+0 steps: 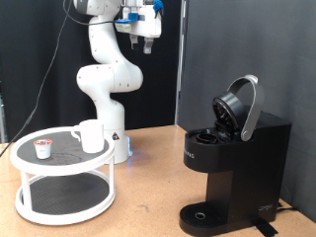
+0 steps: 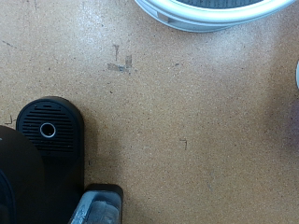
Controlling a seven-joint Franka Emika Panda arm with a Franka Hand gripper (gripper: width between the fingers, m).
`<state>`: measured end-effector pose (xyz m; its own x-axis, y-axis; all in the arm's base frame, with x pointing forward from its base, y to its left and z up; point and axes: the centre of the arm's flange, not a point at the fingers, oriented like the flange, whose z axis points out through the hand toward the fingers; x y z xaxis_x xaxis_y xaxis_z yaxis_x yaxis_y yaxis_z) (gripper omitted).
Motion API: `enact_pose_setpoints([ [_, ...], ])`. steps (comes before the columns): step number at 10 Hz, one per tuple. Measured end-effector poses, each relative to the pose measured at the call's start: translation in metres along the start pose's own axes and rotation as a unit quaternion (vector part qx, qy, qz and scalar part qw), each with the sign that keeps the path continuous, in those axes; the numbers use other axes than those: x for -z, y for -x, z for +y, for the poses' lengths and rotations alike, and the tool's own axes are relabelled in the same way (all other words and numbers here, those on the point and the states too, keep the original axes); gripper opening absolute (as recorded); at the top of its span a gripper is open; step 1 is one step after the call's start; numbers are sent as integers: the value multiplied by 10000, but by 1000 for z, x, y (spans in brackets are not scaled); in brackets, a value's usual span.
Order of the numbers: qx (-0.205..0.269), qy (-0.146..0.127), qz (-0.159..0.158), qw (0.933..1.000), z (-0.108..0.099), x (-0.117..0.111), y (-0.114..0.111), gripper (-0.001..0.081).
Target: Make a cup of coffee with the keurig machine
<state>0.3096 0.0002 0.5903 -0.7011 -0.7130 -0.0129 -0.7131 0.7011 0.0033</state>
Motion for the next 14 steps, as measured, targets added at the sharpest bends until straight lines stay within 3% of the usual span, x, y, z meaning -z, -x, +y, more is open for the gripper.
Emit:
enact_pose_setpoints([
  [3,-89,29,-61,9999,-8,0,-8,734],
  [9,-179,37,-132,9997,-65,-2,-85,734],
  [14,-133,100,-291,9994,-77,-4,-105,734],
])
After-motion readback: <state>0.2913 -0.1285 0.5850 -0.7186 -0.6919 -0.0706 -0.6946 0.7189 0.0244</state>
